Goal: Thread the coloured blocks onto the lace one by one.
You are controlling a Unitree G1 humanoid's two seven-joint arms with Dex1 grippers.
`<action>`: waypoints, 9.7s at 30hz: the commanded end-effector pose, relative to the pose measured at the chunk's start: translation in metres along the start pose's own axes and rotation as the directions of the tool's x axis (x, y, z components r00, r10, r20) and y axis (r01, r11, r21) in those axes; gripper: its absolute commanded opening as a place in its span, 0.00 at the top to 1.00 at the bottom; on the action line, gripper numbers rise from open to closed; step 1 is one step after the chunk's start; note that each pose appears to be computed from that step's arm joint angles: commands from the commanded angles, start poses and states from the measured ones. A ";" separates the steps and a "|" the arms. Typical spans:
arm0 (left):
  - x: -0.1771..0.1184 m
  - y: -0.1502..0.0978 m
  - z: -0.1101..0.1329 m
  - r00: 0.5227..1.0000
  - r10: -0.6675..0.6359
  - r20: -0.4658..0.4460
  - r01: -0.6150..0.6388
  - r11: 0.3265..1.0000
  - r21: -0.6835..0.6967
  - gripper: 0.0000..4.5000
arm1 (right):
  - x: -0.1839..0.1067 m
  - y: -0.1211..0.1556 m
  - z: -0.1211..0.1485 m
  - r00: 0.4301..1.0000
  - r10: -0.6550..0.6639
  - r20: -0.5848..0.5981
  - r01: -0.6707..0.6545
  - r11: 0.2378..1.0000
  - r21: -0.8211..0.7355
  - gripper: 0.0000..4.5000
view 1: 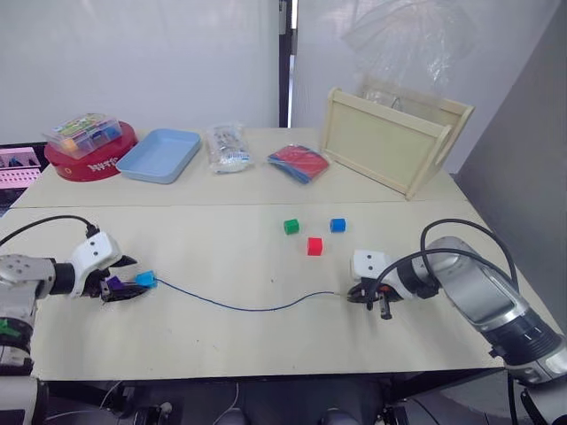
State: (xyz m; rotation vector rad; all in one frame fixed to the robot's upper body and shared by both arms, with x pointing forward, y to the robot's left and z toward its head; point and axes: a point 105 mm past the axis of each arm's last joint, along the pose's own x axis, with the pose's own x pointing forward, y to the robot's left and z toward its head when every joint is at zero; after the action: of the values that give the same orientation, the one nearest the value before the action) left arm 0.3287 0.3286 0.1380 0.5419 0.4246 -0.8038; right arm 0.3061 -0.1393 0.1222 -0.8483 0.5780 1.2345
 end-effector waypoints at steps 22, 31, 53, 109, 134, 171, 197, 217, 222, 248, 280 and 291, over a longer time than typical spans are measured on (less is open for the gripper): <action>0.166 -0.196 0.155 0.569 -0.727 0.384 0.640 0.685 0.348 0.01 | 0.010 0.012 0.032 0.998 0.037 0.049 -0.035 0.998 -0.046 1.00; 0.183 -0.212 0.132 0.612 -0.707 0.355 0.651 0.705 0.283 0.31 | 0.012 0.016 0.027 0.999 0.025 0.046 -0.024 1.000 -0.002 1.00; 0.184 -0.218 0.133 0.594 -0.712 0.375 0.681 0.693 0.235 0.99 | 0.019 0.026 0.025 0.999 0.051 0.007 -0.051 0.999 -0.014 1.00; 0.164 -0.192 0.140 0.721 -0.545 0.428 0.500 0.837 0.224 1.00 | 0.021 -0.141 0.014 0.540 -0.823 0.176 0.488 0.476 0.731 0.00; 0.173 -0.185 0.155 0.708 -0.543 0.451 0.485 0.839 0.248 1.00 | -0.016 -0.069 -0.009 0.498 -0.839 0.217 0.449 0.464 0.764 0.73; 0.193 -0.187 0.148 0.725 -0.528 0.441 0.448 0.849 0.281 1.00 | -0.044 0.009 0.006 0.985 -0.033 0.169 0.064 0.981 -0.185 0.01; 0.188 -0.191 0.150 0.743 -0.491 0.456 0.414 0.871 0.263 1.00 | -0.017 -0.017 -0.009 0.981 0.041 -0.192 -0.074 0.982 -0.171 0.01; 0.190 -0.214 0.167 0.687 -0.549 0.476 0.471 0.835 0.284 1.00 | -0.011 -0.007 -0.011 0.978 0.039 -0.203 -0.057 0.995 -0.083 0.71; 0.195 -0.224 0.169 0.683 -0.560 0.469 0.477 0.828 0.293 1.00 | -0.008 -0.003 -0.011 0.980 0.041 -0.194 -0.055 0.996 -0.070 0.71; 0.212 -0.246 0.177 0.688 -0.576 0.442 0.473 0.817 0.329 1.00 | -0.006 0.004 -0.012 0.981 0.044 -0.187 -0.057 0.996 -0.069 0.71; 0.197 -0.213 0.158 0.765 -0.557 0.323 0.453 0.822 0.345 0.41 | 0.014 0.023 0.011 0.995 0.074 -0.063 -0.072 0.997 0.042 0.71; 0.201 -0.215 0.156 0.764 -0.567 0.309 0.470 0.816 0.337 0.89 | 0.013 0.023 0.017 0.996 0.072 -0.043 -0.070 0.997 0.043 0.71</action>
State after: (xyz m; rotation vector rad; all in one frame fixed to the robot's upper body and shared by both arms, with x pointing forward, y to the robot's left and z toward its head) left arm 0.3139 0.0029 0.0840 0.4546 0.1145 -1.4856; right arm 0.2930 -0.1269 0.1164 -0.8448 0.6898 1.2081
